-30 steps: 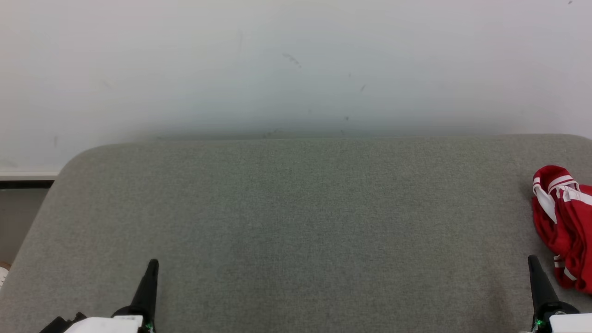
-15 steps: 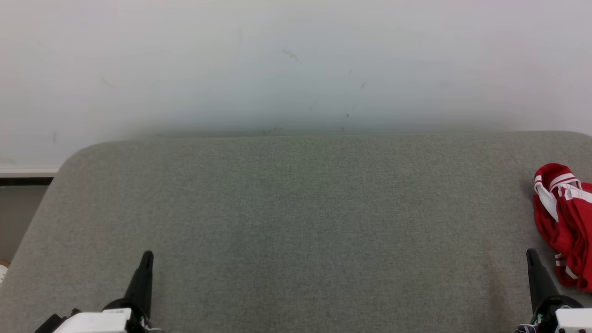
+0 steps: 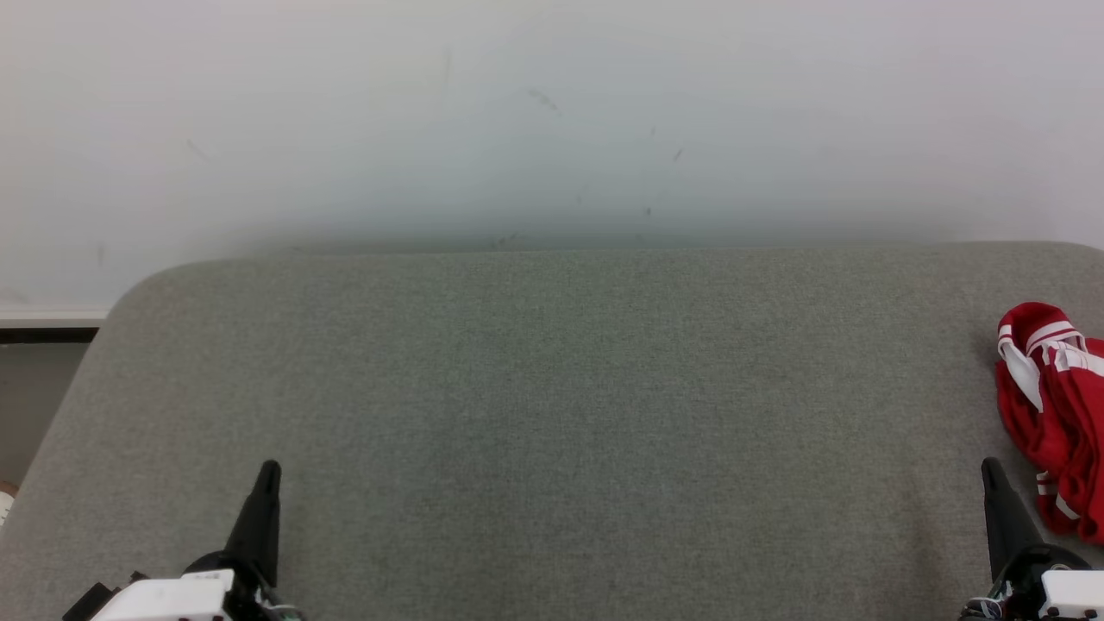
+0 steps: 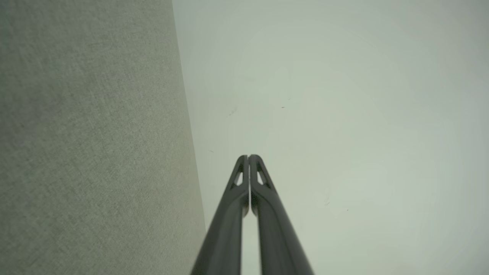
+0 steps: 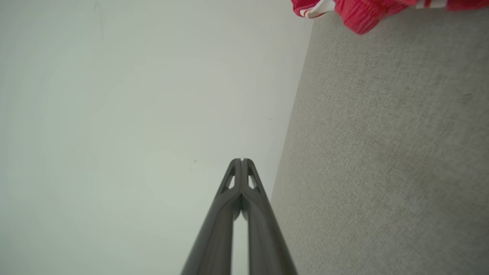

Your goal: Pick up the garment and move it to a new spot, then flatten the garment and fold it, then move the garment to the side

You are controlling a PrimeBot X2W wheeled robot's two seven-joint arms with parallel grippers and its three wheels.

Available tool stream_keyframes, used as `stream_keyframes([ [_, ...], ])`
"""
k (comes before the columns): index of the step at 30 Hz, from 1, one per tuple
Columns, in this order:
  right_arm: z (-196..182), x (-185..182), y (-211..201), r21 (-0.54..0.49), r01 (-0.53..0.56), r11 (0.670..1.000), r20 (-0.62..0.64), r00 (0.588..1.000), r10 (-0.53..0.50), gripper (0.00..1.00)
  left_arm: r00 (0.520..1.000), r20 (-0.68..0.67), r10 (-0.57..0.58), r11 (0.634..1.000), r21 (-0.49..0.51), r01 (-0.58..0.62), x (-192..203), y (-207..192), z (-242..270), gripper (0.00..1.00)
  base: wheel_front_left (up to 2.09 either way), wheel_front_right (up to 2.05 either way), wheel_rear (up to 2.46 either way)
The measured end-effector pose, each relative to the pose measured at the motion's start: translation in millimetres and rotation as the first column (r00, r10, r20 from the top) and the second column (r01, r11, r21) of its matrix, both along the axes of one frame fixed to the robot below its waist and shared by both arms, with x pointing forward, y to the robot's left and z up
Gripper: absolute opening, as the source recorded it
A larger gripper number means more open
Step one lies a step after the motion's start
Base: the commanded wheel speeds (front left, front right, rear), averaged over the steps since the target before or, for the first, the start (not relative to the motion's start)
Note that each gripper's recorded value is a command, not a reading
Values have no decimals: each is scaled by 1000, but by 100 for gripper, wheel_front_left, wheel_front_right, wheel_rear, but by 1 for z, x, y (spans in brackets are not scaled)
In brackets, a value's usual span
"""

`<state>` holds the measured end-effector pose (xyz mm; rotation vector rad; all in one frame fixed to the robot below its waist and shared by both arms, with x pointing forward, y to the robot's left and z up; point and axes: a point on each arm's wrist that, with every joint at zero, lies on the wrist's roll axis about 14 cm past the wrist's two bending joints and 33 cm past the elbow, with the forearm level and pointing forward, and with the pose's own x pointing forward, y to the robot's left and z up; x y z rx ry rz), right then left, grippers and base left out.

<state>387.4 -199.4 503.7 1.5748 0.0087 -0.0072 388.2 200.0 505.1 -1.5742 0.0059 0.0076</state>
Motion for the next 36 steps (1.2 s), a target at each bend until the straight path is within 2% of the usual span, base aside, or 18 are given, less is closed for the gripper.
stream_keyframes([
  [36,0,0,0,0,0,1000,0,1000,0,0,1000,1,-1,1000,-4,1,0,0,0,0,0,0,0],
])
